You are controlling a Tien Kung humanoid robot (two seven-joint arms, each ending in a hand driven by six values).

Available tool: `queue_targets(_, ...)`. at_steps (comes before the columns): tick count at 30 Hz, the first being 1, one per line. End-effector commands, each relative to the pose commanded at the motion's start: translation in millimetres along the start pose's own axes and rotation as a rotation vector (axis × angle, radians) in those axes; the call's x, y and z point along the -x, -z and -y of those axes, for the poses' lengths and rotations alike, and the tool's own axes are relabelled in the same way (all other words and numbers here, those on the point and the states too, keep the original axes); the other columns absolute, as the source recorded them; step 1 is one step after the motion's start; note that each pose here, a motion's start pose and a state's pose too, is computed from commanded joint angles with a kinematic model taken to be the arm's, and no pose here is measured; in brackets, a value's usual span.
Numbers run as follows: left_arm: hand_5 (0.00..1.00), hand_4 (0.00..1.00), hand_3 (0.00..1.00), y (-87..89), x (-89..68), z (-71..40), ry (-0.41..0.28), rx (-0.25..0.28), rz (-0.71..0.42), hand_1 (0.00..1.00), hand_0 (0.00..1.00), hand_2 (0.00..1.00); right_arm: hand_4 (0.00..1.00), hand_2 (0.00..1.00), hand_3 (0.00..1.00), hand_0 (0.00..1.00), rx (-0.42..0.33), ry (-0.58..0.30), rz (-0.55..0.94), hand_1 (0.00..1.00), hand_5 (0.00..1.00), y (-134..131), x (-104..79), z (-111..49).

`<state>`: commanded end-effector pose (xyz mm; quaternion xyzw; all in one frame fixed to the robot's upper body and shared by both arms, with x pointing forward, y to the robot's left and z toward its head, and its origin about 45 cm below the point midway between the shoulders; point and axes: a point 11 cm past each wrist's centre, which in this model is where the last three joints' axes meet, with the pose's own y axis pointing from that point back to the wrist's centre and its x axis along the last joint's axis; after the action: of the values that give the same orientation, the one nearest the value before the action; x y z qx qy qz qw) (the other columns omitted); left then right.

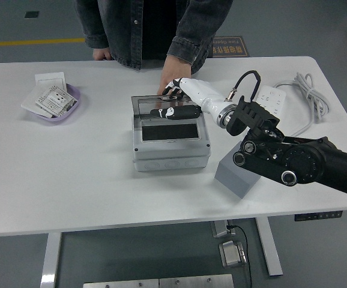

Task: Pick up the cylinder from the cube,place it in the box,flap close box

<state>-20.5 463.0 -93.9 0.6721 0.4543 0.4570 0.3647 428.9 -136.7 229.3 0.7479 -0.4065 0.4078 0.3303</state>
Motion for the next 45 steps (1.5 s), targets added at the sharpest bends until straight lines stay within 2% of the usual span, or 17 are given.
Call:
queue_targets(10,0.133,0.595,0.613,1.2,1.7,0.5,0.004,-0.003,-0.004,0.709,0.669,0.602,0.989,0.632,0.703,0.658,-0.013,0.047,0.002,0.585,0.773,0,20.4,-13.1)
queue_targets(15,0.133,0.595,0.613,1.4,2.5,0.6,0.005,-0.003,-0.003,0.709,0.669,0.602,0.988,0.631,0.702,0.641,-0.006,0.052,0.011,0.577,0.779,-3,24.1,-16.0)
queue_targets(19,0.134,0.594,0.612,1.1,2.6,0.6,0.005,-0.002,-0.002,0.709,0.669,0.601,0.984,0.632,0.702,0.632,0.006,0.035,0.018,0.566,0.777,-7,18.0,-16.1)
queue_targets(25,0.133,0.595,0.613,1.3,3.2,0.6,0.008,-0.004,-0.002,0.709,0.668,0.602,0.982,0.631,0.701,0.63,0.032,-0.023,0.029,0.565,0.78,-18,-1.8,-18.3)
queue_targets(29,0.133,0.595,0.613,2.1,3.5,0.8,0.01,-0.007,-0.002,0.709,0.668,0.602,0.982,0.631,0.701,0.63,0.054,-0.063,0.028,0.565,0.78,-27,-13.6,-27.1)
queue_targets(30,0.133,0.594,0.612,2.4,3.4,0.8,0.01,-0.009,-0.003,0.709,0.668,0.601,0.98,0.629,0.7,0.622,0.058,-0.073,0.028,0.537,0.779,-29,-15.9,-30.1)
queue_targets(38,0.132,0.594,0.612,7.9,3.2,2.0,0.012,-0.025,-0.01,0.708,0.668,0.601,0.979,0.627,0.7,0.616,0.032,-0.234,0.059,0.524,0.784,-32,-39.4,-63.8)
queue_targets(42,0.132,0.595,0.612,8.9,2.9,2.2,0.012,-0.026,-0.015,0.708,0.666,0.601,0.977,0.622,0.699,0.604,-0.001,-0.364,0.143,0.518,0.787,-35,-55.3,-85.0)
queue_targets(45,0.132,0.595,0.612,9.3,3.4,2.4,0.014,-0.026,-0.018,0.708,0.666,0.601,0.977,0.622,0.699,0.604,0.005,-0.471,0.259,0.518,0.787,-49,-65.3,-104.3)
